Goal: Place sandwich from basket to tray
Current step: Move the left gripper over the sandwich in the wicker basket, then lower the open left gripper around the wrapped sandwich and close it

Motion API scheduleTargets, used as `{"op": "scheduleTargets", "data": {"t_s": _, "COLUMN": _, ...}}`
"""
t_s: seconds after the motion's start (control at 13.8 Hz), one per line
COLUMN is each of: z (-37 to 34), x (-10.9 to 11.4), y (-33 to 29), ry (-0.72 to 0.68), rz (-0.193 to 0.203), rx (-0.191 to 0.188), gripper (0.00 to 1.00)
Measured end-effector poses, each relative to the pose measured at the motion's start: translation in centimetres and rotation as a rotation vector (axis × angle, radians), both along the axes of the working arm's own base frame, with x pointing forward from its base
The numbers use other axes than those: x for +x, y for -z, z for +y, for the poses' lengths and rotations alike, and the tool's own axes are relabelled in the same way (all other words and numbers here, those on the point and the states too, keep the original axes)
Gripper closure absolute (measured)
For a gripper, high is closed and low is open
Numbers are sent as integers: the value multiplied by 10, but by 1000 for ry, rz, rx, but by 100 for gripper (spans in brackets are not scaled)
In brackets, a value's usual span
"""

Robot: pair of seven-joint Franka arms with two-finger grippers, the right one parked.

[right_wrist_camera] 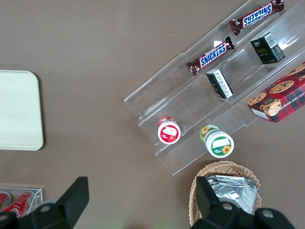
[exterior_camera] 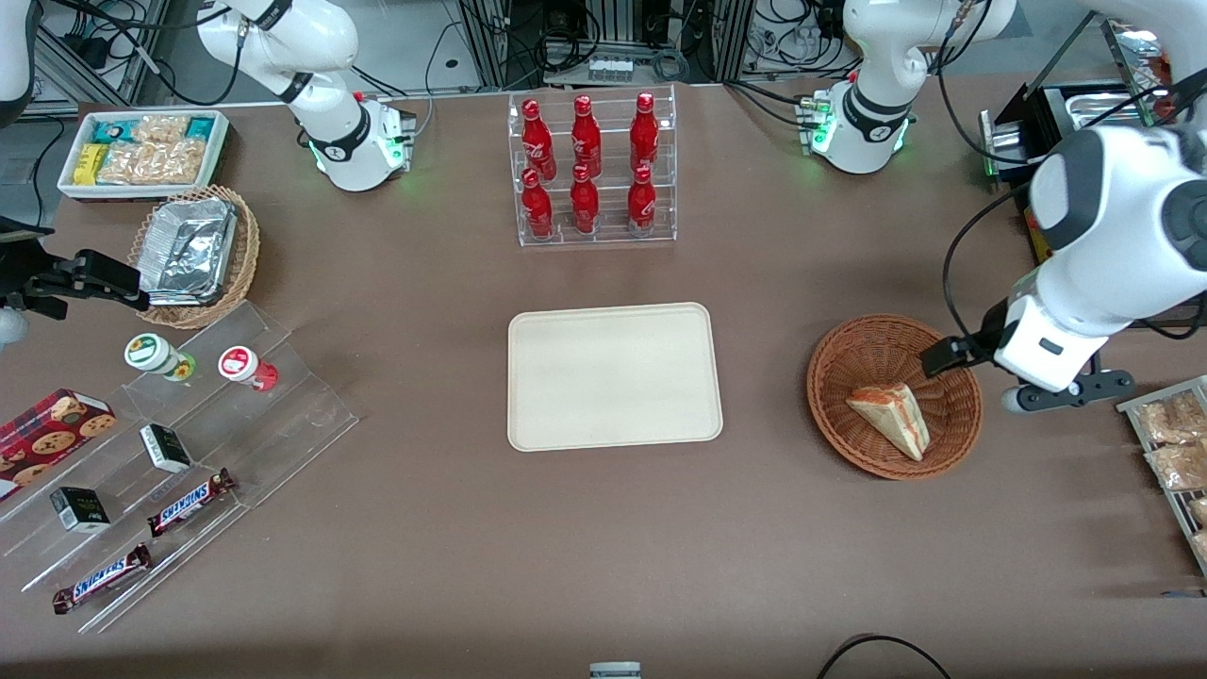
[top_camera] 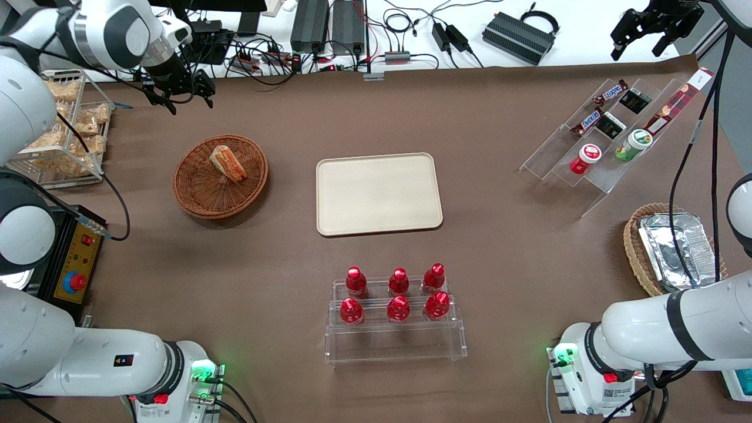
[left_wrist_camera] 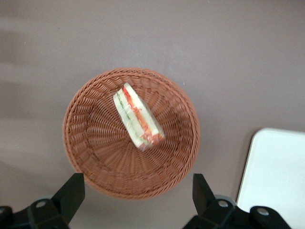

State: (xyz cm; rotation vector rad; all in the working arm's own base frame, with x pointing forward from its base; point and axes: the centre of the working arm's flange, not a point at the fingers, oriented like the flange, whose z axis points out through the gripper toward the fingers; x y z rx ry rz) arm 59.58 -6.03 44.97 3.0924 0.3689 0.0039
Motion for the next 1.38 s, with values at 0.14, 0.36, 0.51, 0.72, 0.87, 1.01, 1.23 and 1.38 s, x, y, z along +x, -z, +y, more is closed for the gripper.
{"op": "scheduleTargets", "data": {"t_s": 0.14, "z": -1, "x": -5, "y": 27, "ry": -78, "rz": -23, "rx": -3, "gripper": 0}}
{"op": "scheduleTargets", "data": {"t_s": 0.36, "z": -1, "x": -12, "y": 61, "ry": -126, "rz": -56, "rx": -9, "gripper": 0}}
{"op": "scheduleTargets", "data": {"t_s": 0.51, "z": 0, "x": -16, "y": 79, "ry": -145, "rz": -64, "rx": -11, "gripper": 0}}
{"op": "scheduleTargets", "data": {"t_s": 0.72, "z": 1, "x": -19, "y": 106, "ry": -202, "rz": -101, "rx": -21, "gripper": 0}}
{"op": "scheduleTargets", "data": {"t_s": 0.87, "z": 1, "x": -24, "y": 131, "ry": -241, "rz": -113, "rx": -26, "gripper": 0}}
{"op": "scheduleTargets", "data": {"t_s": 1.01, "z": 2, "x": -27, "y": 148, "ry": -257, "rz": -98, "rx": -25, "gripper": 0}}
{"op": "scheduleTargets", "data": {"t_s": 1.23, "z": 2, "x": -25, "y": 163, "ry": -265, "rz": -94, "rx": -25, "gripper": 0}}
{"op": "scheduleTargets", "data": {"t_s": 1.38, "z": 2, "x": -25, "y": 170, "ry": -267, "rz": -94, "rx": -26, "gripper": 0}}
